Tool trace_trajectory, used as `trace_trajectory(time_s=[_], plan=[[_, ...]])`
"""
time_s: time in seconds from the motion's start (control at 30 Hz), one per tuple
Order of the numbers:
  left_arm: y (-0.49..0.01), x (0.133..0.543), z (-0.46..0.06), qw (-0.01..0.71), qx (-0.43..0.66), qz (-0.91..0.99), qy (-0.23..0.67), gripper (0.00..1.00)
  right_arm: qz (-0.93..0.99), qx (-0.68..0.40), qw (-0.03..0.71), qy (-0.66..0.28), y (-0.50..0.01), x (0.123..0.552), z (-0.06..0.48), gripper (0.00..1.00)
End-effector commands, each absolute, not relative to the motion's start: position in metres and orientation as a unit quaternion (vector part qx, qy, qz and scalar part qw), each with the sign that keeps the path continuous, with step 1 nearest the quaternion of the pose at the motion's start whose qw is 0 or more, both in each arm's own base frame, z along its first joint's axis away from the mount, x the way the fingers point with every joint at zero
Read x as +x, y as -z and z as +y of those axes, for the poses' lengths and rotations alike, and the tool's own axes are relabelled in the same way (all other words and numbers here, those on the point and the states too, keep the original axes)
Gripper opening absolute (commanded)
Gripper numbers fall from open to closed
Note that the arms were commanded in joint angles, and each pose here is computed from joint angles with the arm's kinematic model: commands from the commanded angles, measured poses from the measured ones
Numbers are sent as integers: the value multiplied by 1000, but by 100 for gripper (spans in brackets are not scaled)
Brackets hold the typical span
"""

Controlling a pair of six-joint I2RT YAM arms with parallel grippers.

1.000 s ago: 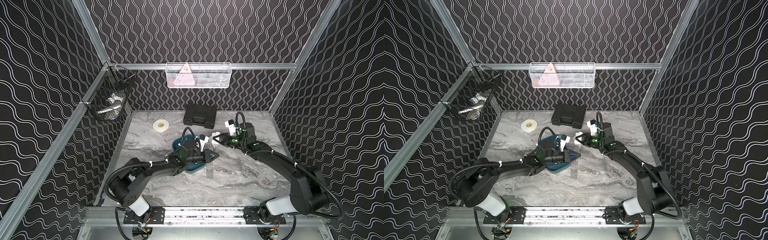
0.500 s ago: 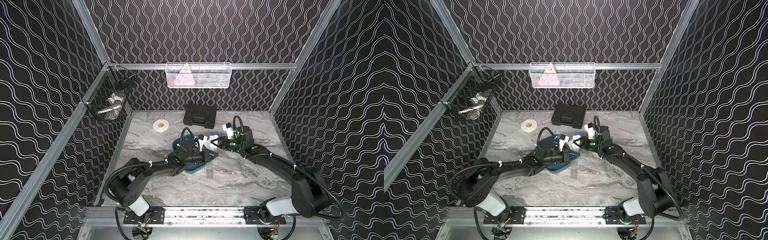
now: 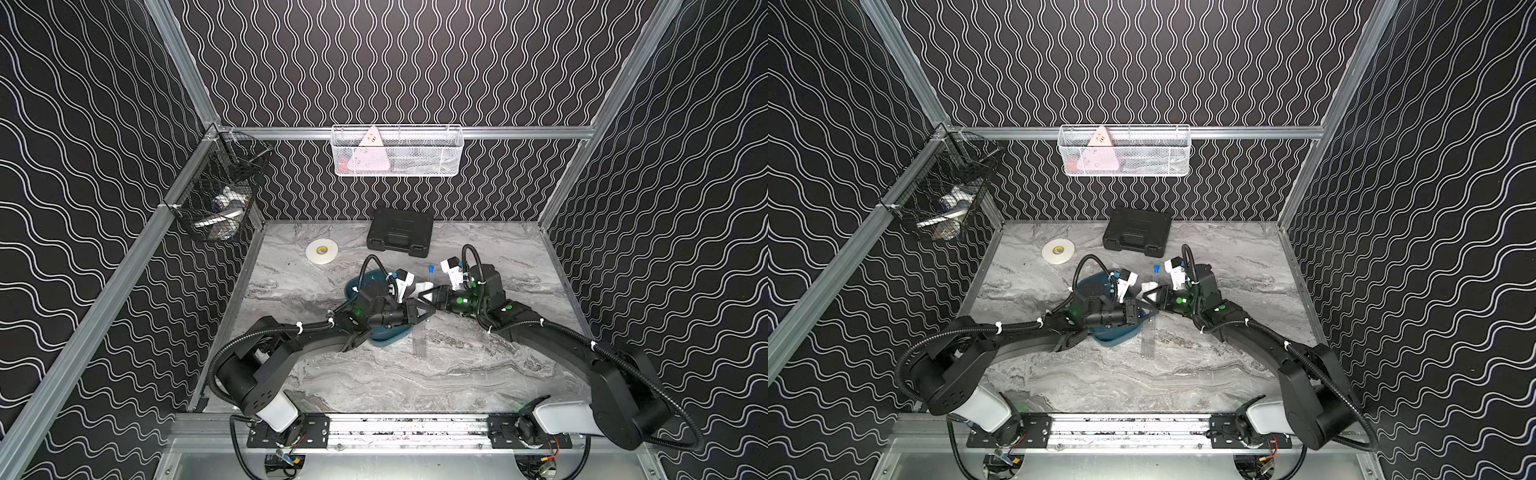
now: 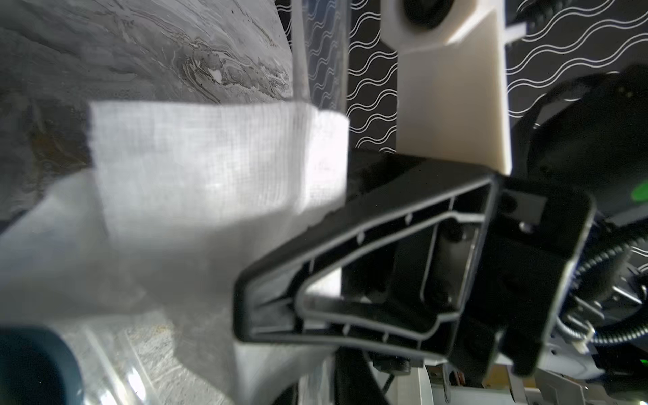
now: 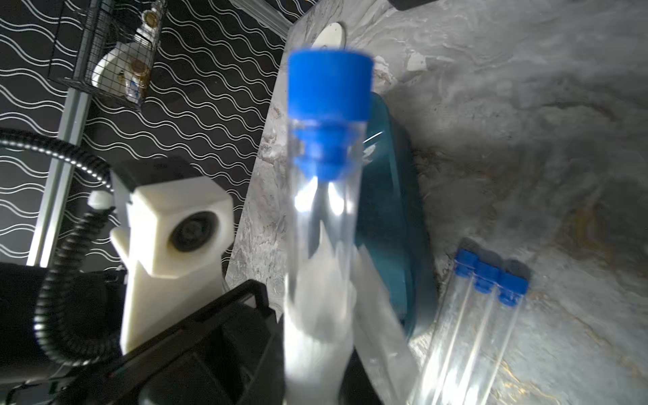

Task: Wipe the exteriors of test tubes
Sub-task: Wipe the dirt from the test tube.

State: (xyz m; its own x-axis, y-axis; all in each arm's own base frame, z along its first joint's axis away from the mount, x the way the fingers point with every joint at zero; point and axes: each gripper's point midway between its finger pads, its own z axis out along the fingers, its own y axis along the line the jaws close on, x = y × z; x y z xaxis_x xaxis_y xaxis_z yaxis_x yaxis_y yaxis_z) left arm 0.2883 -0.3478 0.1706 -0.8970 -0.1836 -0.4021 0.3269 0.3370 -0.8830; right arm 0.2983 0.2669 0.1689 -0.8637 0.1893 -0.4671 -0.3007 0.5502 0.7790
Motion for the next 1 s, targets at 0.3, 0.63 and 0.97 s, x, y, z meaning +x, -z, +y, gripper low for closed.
trace_trajectory(time_s=[0.3,0.63,0.97], plan=[[-186,292,-344,252,44,768,588,21,847,-53,269,-455,-178,300,271,17],[-194,291,-294,270,41,799,537,46,856,-74,266,-437,-180,300,266,18],[-225,337,-293,302,71,783,539,49,860,-93,236,-442,-174,264,266,18]])
